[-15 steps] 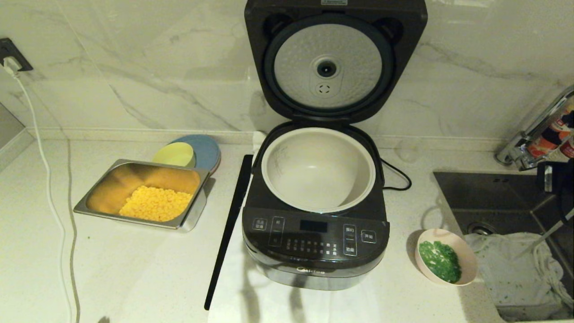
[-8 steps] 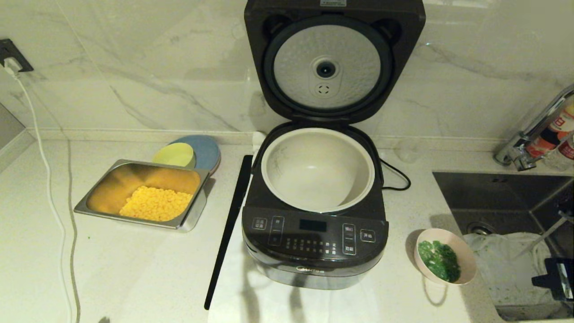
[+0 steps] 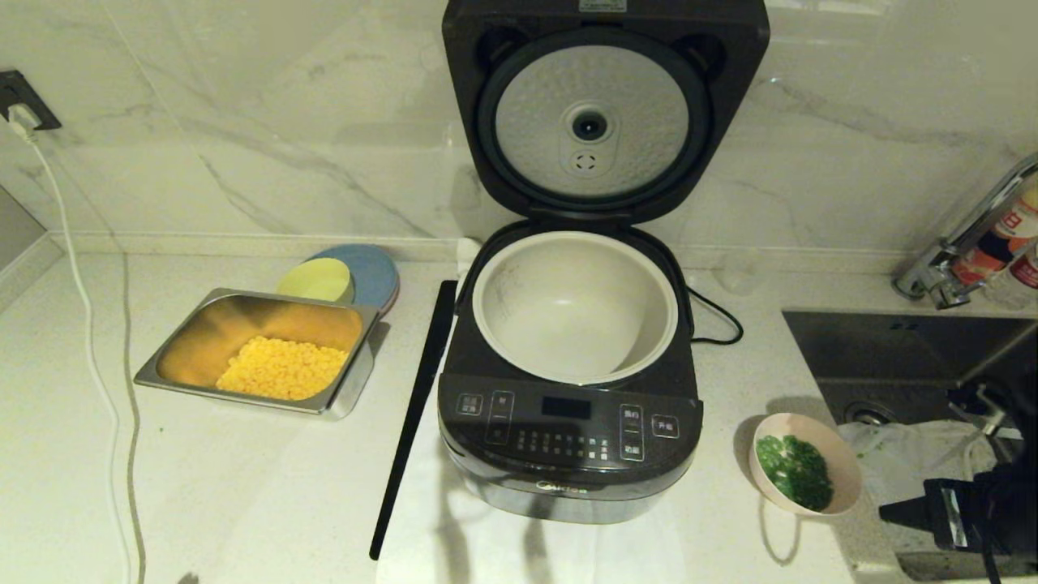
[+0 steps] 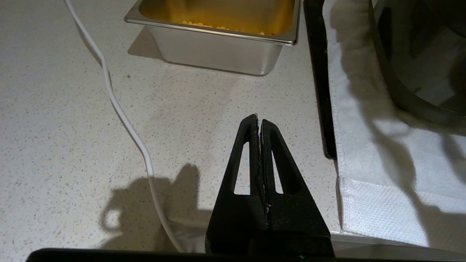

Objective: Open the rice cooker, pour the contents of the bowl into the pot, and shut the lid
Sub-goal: Fill a bowl with water from the tap

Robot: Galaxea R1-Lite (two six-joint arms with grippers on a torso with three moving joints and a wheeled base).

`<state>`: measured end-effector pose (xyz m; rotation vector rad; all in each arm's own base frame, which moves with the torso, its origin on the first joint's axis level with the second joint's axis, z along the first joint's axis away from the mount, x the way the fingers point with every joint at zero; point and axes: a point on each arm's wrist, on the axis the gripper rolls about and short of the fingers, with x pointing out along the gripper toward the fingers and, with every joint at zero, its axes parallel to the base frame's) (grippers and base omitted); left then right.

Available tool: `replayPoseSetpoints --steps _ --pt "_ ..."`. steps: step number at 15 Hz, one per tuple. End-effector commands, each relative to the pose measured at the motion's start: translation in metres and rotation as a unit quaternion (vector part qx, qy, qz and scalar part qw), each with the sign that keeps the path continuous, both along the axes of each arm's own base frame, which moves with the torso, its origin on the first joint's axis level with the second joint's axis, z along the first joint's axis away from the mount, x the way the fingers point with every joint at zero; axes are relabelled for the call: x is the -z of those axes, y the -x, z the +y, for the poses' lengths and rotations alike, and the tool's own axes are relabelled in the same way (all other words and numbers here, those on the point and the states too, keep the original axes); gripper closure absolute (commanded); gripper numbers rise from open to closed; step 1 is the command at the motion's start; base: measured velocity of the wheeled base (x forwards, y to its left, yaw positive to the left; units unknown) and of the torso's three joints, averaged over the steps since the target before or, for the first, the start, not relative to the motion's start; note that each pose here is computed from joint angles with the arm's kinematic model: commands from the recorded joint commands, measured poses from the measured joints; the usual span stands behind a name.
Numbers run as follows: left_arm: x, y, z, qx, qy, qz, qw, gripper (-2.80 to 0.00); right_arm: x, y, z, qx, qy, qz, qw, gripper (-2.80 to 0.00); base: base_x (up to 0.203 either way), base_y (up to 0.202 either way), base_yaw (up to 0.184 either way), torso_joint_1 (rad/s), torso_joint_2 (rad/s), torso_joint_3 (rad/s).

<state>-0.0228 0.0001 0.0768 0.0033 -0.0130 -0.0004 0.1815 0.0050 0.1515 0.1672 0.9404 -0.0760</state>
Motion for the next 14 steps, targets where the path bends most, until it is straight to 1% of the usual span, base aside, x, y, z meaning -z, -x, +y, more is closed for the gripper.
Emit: replayPoseSetpoints --steps 1,3,6,11,14 --pt "0.002 -0.001 0.0 0.0 0.0 0.004 1.0 0.0 0.023 -0.019 -0.002 0.008 -0.001 0.034 0.999 -2.8 0.0 0.0 0.0 0.0 0.0 0.0" --pt "0.002 -0.001 0.0 0.0 0.0 0.004 1.0 0.0 0.039 -0.036 -0.006 0.019 -0.002 0.033 0.999 -2.8 0.0 0.0 0.0 0.0 0.0 0.0" --pt "0.002 -0.001 0.0 0.0 0.0 0.004 1.0 0.0 0.054 -0.058 -0.013 0.035 -0.003 0.01 0.999 -2.8 0.0 0.0 0.0 0.0 0.0 0.0" --pt "0.002 -0.001 0.0 0.0 0.0 0.004 1.0 0.0 0.055 -0.074 -0.02 0.047 -0.008 -0.001 0.999 -2.8 0.0 0.0 0.0 0.0 0.0 0.0" --pt "0.002 -0.001 0.0 0.0 0.0 0.004 1.0 0.0 0.061 -0.08 -0.02 0.046 -0.012 0.004 0.999 -2.8 0.0 0.0 0.0 0.0 0.0 0.0"
